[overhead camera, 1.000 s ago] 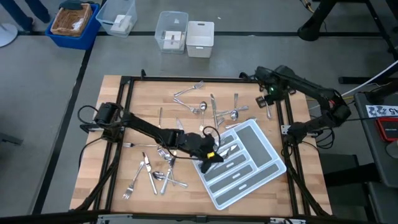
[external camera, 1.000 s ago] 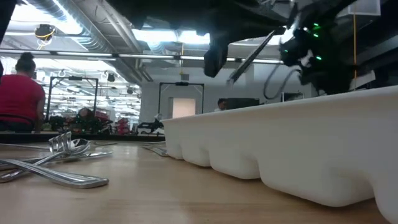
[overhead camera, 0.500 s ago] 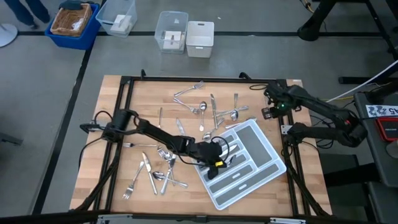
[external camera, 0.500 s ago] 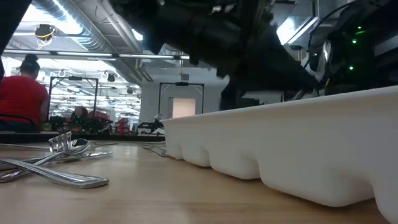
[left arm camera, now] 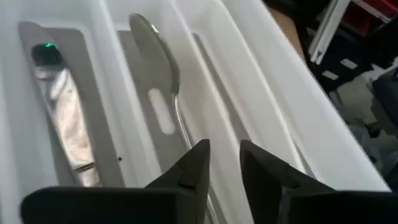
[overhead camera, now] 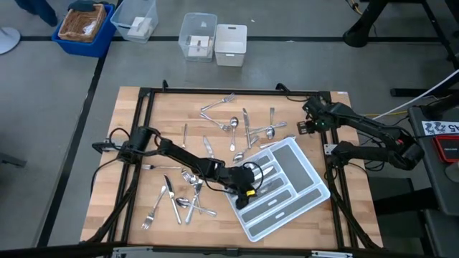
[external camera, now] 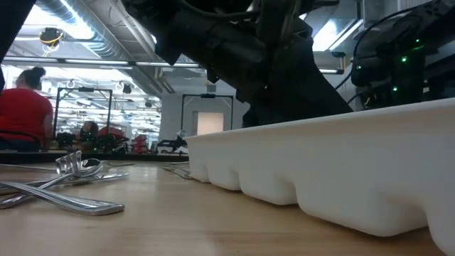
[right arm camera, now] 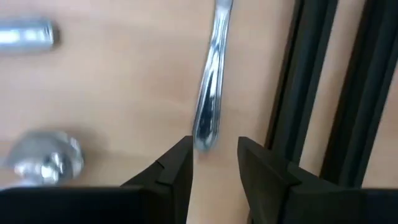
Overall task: Sort silverware
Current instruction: Put the silver table knife into the silverware tray
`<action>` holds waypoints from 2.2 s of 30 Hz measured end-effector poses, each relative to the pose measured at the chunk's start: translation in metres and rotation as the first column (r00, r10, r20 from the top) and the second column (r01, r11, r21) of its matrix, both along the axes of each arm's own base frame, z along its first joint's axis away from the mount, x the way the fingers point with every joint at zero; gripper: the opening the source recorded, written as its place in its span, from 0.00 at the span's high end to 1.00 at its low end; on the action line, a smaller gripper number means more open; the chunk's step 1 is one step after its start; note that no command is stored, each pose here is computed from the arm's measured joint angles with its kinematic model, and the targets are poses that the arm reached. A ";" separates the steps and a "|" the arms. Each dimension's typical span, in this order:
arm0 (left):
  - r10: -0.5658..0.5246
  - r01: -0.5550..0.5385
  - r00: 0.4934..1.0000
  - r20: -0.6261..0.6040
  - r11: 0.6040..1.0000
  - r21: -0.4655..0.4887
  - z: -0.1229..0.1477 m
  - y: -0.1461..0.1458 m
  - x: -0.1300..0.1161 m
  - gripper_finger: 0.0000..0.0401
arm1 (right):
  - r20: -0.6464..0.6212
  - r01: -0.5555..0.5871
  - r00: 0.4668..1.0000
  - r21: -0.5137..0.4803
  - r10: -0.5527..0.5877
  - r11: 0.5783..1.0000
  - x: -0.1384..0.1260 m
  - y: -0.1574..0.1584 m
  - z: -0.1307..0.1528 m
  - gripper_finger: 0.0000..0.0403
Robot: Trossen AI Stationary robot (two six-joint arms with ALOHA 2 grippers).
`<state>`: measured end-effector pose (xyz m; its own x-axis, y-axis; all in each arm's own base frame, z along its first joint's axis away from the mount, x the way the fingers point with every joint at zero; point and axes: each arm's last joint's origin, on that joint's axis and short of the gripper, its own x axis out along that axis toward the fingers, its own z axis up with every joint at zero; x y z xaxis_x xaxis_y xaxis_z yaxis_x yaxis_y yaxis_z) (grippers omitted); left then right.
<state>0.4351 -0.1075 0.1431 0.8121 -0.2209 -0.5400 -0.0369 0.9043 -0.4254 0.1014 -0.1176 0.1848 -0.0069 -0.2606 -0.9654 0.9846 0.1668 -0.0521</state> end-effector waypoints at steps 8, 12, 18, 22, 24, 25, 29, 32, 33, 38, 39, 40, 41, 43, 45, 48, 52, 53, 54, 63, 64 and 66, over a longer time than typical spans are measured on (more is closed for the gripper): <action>0.023 -0.023 1.000 -0.002 0.998 -0.056 0.005 -0.002 -0.001 0.74 | 0.090 0.020 0.996 -0.163 -0.005 0.986 0.014 -0.017 0.002 0.68; 0.010 -0.010 1.000 0.006 0.996 -0.090 0.012 -0.002 -0.001 0.75 | 0.054 0.022 0.998 -0.157 -0.013 0.987 0.018 -0.023 -0.007 0.68; 0.011 -0.008 1.000 0.017 0.991 -0.131 0.022 -0.002 -0.003 0.78 | -0.070 0.024 0.997 -0.124 -0.032 0.992 0.021 -0.030 -0.025 0.68; 0.010 -0.006 1.000 0.028 0.991 -0.133 0.027 -0.002 -0.004 0.78 | -0.086 0.066 0.994 -0.091 -0.074 0.994 0.017 -0.039 -0.034 0.68; 0.009 -0.005 0.999 0.033 0.991 -0.133 0.028 -0.002 -0.004 0.78 | -0.060 0.095 0.993 -0.074 -0.099 0.993 0.014 -0.045 -0.037 0.68; 0.009 -0.005 0.999 0.034 0.991 -0.133 0.028 -0.002 -0.004 0.78 | -0.040 0.111 0.993 -0.064 -0.114 0.992 0.013 -0.048 -0.039 0.68; 0.010 -0.006 0.999 0.032 0.991 -0.132 0.028 -0.001 -0.004 0.78 | 0.034 0.141 0.990 -0.033 -0.140 0.989 0.007 -0.059 -0.042 0.68; 0.008 -0.004 0.999 0.035 0.992 -0.130 0.028 -0.001 -0.004 0.78 | 0.036 0.158 0.987 -0.023 -0.157 0.987 0.003 -0.063 -0.044 0.68; 0.009 -0.005 0.999 0.034 0.992 -0.130 0.028 -0.001 -0.004 0.78 | 0.034 0.157 0.987 -0.021 -0.156 0.987 0.003 -0.063 -0.044 0.68; 0.009 -0.005 0.999 0.035 0.992 -0.130 0.028 -0.001 -0.004 0.78 | 0.026 0.157 0.987 -0.019 -0.156 0.988 0.003 -0.063 -0.045 0.68; 0.009 -0.004 0.999 0.035 0.992 -0.129 0.028 -0.001 -0.004 0.78 | 0.026 0.156 0.987 -0.018 -0.156 0.988 0.003 -0.063 -0.045 0.68; 0.009 -0.005 0.999 0.035 0.992 -0.130 0.028 -0.001 -0.004 0.78 | 0.026 0.156 0.987 -0.018 -0.156 0.988 0.003 -0.063 -0.045 0.68; 0.009 -0.005 0.999 0.035 0.992 -0.130 0.028 -0.001 -0.004 0.78 | 0.027 0.156 0.988 -0.017 -0.155 0.988 0.003 -0.063 -0.046 0.68; 0.009 -0.005 0.999 0.035 0.992 -0.130 0.028 -0.001 -0.004 0.78 | 0.023 0.156 0.988 -0.010 -0.156 0.988 0.004 -0.063 -0.047 0.70; 0.009 -0.005 0.999 0.035 0.992 -0.130 0.028 -0.001 -0.004 0.78 | 0.021 0.152 0.988 0.014 -0.152 0.988 0.005 -0.065 -0.051 0.74; 0.009 -0.005 0.999 0.035 0.992 -0.130 0.028 -0.001 -0.004 0.78 | 0.013 0.146 0.989 0.067 -0.148 0.987 0.007 -0.067 -0.060 0.82; 0.013 -0.009 0.999 0.032 0.991 -0.136 0.028 -0.001 -0.004 0.78 | -0.003 0.147 0.989 0.086 -0.147 0.985 0.008 -0.067 -0.064 0.91; 0.013 -0.008 0.999 0.033 0.991 -0.136 0.028 -0.001 -0.004 0.78 | -0.004 0.147 0.989 0.087 -0.147 0.985 0.008 -0.067 -0.064 0.92; 0.013 -0.008 0.999 0.033 0.991 -0.136 0.028 -0.001 -0.004 0.78 | -0.005 0.146 0.989 0.088 -0.146 0.985 0.008 -0.067 -0.063 0.93; -0.042 0.048 0.998 0.035 0.983 -0.176 0.033 0.001 -0.004 0.78 | 0.053 0.135 0.988 0.112 -0.142 0.984 0.006 -0.063 -0.058 0.89; -0.047 0.053 0.998 0.036 0.982 -0.180 0.037 0.003 -0.005 0.78 | 0.056 0.134 0.988 0.116 -0.141 0.984 0.006 -0.062 -0.058 0.90; -0.051 0.060 0.997 0.052 0.981 -0.185 0.042 0.005 -0.005 0.78 | 0.064 0.131 0.988 0.126 -0.140 0.983 0.007 -0.062 -0.058 0.90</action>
